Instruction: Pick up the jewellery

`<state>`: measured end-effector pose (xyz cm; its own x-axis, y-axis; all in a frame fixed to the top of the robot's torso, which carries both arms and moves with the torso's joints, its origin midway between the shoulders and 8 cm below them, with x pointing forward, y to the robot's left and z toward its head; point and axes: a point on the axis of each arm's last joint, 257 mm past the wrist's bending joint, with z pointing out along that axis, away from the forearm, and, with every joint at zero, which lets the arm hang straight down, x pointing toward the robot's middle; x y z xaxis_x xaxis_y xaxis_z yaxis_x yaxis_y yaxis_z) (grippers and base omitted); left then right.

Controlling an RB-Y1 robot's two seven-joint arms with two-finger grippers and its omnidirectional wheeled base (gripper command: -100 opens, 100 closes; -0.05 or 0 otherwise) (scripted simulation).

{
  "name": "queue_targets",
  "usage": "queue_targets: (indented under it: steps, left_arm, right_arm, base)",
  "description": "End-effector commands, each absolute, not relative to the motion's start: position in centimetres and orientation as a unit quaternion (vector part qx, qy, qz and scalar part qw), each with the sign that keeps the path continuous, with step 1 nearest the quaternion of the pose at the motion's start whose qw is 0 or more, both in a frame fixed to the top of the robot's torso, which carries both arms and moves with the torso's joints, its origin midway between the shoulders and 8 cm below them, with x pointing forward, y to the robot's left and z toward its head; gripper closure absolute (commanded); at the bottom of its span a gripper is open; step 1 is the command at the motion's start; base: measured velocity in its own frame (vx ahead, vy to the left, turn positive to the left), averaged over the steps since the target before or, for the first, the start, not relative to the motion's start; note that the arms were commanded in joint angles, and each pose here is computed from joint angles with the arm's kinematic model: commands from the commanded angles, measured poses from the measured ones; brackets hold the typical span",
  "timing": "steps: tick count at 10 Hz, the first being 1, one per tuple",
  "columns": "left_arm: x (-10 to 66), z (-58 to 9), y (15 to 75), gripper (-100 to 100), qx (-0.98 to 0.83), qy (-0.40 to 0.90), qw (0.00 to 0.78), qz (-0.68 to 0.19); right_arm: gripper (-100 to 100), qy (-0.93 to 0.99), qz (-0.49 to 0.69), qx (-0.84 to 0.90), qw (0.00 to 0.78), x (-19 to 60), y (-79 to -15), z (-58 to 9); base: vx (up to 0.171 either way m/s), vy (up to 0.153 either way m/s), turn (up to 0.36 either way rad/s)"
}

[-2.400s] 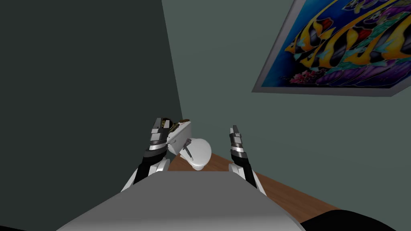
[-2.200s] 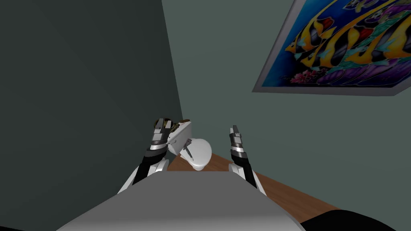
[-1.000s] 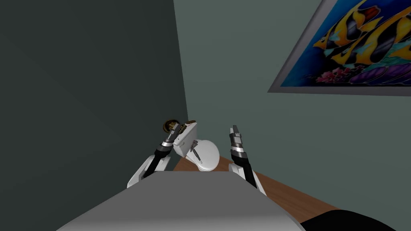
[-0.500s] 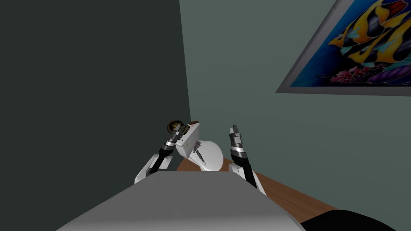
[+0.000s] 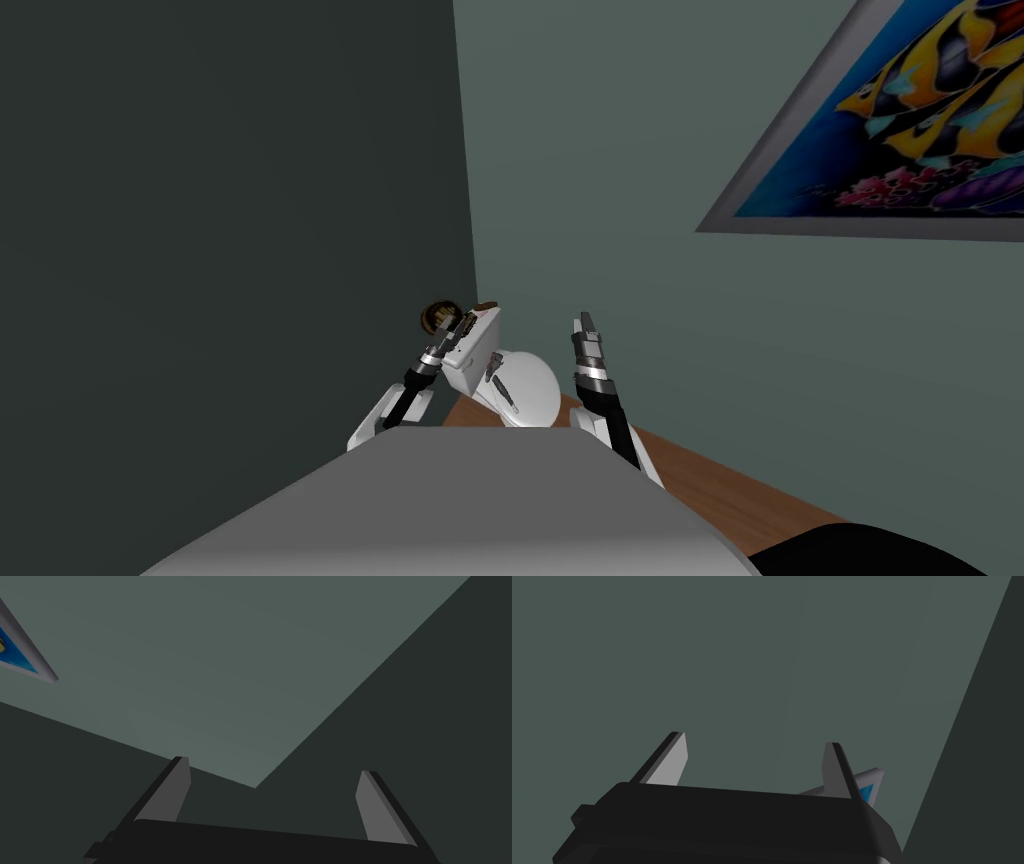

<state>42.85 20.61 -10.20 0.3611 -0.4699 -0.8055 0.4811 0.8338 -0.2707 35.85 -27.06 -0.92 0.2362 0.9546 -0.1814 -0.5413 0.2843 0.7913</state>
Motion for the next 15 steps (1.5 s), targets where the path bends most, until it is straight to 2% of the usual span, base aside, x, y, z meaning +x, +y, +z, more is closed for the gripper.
queue_targets:
  steps: [1, 3, 12, 15]
  left_arm:
    - [43.2, -11.9, 20.2, -100, 0.017, 0.502, 0.822, -0.269]
    - [43.4, -14.2, 20.0, -100, 0.028, 0.523, 0.815, -0.247]
    - [43.4, -14.2, 20.0, -100, 0.028, 0.523, 0.815, -0.247]
    - [43.5, -18.2, 20.8, -100, 0.038, 0.561, 0.799, -0.214]
  right_arm:
    - [0, 0.341, 0.516, 0.303, 0.725, 35.9, -27.1, -0.9]
    - [0, 0.341, 0.516, 0.303, 0.725, 35.9, -27.1, -0.9]
    - [0, 0.341, 0.516, 0.303, 0.725, 35.9, -27.1, -0.9]
    - [0, 0.341, 0.516, 0.303, 0.725, 35.9, -27.1, -0.9]
  base:
    - [0.003, 0.057, -0.014]
    - [0.008, 0.03, -0.037]
    - [0.0, 0.0, 0.0]
    - [0.0, 0.0, 0.0]
